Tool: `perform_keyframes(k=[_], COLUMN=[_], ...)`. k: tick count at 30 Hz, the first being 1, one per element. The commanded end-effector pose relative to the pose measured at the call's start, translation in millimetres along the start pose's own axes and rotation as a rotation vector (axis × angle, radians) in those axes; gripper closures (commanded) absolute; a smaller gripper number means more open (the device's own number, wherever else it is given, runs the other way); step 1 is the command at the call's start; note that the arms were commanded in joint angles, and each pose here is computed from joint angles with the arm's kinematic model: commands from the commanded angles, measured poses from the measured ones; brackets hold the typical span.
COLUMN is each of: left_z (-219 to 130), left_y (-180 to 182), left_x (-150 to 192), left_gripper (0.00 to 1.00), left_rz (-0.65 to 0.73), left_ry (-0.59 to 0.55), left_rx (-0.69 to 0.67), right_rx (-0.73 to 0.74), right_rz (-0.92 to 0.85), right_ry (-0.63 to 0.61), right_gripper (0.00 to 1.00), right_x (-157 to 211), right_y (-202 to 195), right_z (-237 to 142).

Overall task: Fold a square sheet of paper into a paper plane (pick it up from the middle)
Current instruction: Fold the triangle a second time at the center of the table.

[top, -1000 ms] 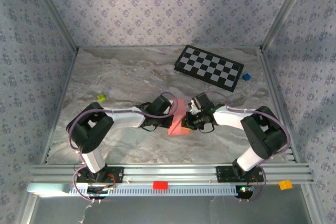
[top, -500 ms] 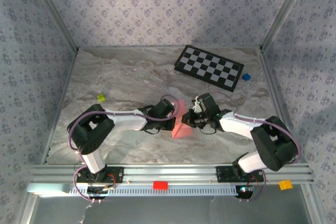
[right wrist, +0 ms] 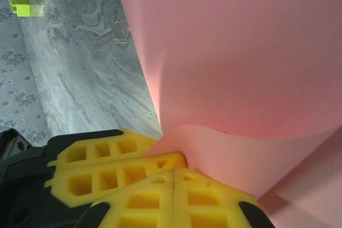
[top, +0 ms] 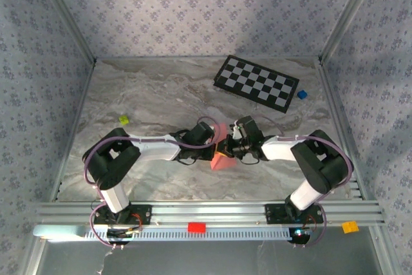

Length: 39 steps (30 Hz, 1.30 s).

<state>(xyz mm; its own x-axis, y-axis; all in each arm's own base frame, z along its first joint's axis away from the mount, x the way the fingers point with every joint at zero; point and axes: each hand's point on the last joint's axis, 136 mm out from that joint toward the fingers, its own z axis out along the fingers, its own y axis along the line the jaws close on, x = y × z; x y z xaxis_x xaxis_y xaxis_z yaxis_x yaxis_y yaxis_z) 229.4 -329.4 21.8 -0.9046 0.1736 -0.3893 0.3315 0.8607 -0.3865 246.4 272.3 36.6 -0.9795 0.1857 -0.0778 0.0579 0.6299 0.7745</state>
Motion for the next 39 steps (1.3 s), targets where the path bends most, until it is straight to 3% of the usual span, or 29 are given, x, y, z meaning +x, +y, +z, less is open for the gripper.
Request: perform_keyframes(k=[1,8,19,30,39], left_z=[6.4,7.9,8.3,10.3,10.1], left_y=[18.3,19.5,19.4,21.2,21.9], left_x=[23.0,25.7,27.0,30.3,30.3], left_gripper=[0.99,0.99,0.99,0.99,0.99], left_rz=[0.015,0.029,0.043,0.052,0.057], left_ry=[0.086,0.106,0.126,0.147,0.151], left_rx=[-0.081,-0.089,-0.096,-0.105,-0.111], right_rx=[0.031,0.071,0.025,0.170,0.033], right_rz=[0.028,0.063,0.001,0.119,0.041], right_ry=[0.011,0.009,-0.059,-0.070,-0.095], right_gripper=[0.99,0.98,0.95,0.96,0.95], right_x=[5.5,14.9,-17.1,-19.7,-39.8], right_y=[-15.1,-39.4,-5.7,-59.0,-9.0], right_z=[4.8,6.9,-20.3,-14.1,-27.2])
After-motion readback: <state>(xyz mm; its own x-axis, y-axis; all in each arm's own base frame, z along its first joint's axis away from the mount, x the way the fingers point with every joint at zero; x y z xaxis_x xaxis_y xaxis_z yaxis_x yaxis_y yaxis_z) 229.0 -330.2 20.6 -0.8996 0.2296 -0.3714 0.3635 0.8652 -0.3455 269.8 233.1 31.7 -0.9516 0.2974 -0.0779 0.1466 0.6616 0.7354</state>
